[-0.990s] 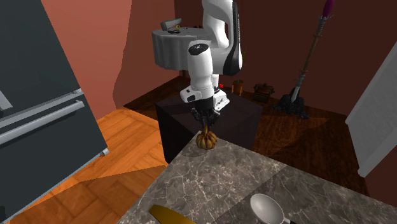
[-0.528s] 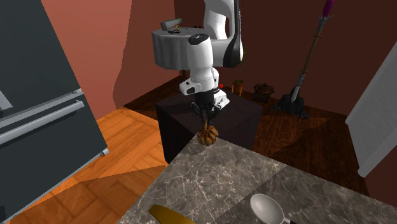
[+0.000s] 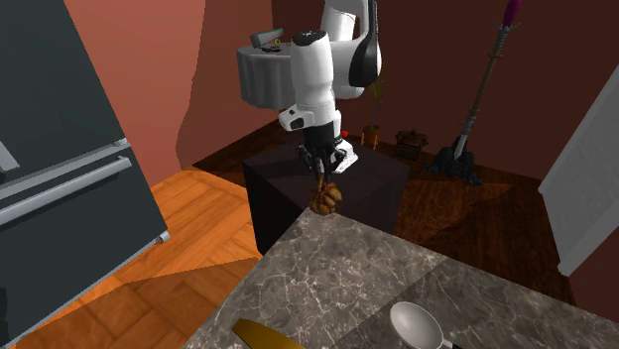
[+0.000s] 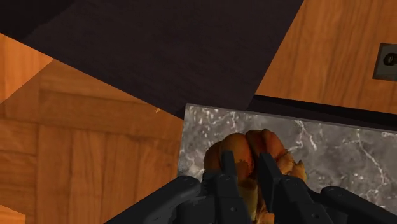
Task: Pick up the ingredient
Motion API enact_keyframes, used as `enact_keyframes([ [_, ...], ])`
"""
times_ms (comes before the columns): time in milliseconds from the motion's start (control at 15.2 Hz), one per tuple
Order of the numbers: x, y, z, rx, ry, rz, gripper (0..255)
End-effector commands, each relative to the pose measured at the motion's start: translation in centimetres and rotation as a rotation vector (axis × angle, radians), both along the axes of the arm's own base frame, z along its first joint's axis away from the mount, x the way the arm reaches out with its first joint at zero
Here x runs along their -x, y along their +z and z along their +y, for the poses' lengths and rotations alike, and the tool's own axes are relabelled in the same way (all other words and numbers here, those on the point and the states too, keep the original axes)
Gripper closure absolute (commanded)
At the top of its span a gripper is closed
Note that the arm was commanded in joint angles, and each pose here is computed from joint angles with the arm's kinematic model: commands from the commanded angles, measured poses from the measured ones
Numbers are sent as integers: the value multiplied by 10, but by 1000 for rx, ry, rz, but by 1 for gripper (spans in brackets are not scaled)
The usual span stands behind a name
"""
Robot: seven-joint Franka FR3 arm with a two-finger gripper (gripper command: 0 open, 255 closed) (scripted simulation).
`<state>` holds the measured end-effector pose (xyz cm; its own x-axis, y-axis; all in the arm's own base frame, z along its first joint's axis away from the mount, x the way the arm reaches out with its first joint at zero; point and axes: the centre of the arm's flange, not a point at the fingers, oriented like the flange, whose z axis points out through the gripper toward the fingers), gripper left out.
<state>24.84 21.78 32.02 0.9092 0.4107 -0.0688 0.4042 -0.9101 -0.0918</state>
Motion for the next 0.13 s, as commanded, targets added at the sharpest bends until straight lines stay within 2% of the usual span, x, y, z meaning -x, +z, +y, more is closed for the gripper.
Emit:
enact_keyframes([
  [0,0,7,0,0,0,0,255],
  [66,0,7,0,0,0,0,255],
])
